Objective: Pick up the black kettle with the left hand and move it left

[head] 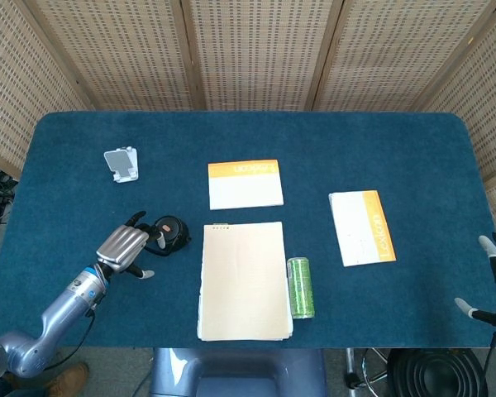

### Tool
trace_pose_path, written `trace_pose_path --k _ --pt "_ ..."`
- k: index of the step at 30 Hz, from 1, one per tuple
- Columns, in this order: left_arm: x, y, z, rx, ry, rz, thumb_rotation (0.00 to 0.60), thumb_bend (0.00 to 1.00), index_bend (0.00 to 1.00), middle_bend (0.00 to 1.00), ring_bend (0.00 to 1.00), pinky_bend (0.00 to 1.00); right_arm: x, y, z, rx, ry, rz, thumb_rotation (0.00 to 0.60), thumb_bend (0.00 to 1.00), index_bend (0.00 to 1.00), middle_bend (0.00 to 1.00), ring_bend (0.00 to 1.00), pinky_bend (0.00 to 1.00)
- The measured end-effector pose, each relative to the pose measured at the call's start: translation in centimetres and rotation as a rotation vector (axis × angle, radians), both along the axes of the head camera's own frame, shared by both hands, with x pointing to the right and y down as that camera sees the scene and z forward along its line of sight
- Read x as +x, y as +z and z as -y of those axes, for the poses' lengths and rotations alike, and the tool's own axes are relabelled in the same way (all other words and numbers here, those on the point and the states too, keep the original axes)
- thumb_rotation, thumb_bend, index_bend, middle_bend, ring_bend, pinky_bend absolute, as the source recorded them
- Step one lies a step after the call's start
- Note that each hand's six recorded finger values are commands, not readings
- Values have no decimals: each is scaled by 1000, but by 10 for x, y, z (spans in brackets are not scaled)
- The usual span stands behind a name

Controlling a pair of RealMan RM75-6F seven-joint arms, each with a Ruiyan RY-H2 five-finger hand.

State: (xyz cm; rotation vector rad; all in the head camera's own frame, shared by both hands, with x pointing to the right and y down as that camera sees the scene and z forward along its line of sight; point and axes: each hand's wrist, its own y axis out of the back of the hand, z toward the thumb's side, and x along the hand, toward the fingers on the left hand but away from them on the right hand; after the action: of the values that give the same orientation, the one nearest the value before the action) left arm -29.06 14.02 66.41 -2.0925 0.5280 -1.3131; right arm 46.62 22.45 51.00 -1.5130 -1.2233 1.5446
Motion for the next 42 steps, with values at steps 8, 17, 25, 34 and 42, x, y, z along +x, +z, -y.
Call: trace_pose_path --k 8,17,25,34,42 --pt "0 5 -4 -18 0 16 600 0 418 341 296 0 -1 2 0 -5 -4 -3 600 0 43 0 0 0" --pt "-2 13 -10 -50 -21 15 600 0 427 345 300 0 -3 5 -1 -13 -8 -8 600 0 41 0 0 0" --pt "0 17 -15 -69 -27 -7 600 0 428 345 301 0 -4 7 -1 -20 -10 -9 600 0 41 0 0 0" --pt "-2 23 -19 -77 -6 10 600 0 433 349 312 0 -4 9 -2 -26 -12 -9 600 0 41 0 0 0" --pt "0 30 -21 -86 1 17 600 0 438 354 313 0 -5 10 -2 -29 -12 -10 600 0 41 0 0 0"
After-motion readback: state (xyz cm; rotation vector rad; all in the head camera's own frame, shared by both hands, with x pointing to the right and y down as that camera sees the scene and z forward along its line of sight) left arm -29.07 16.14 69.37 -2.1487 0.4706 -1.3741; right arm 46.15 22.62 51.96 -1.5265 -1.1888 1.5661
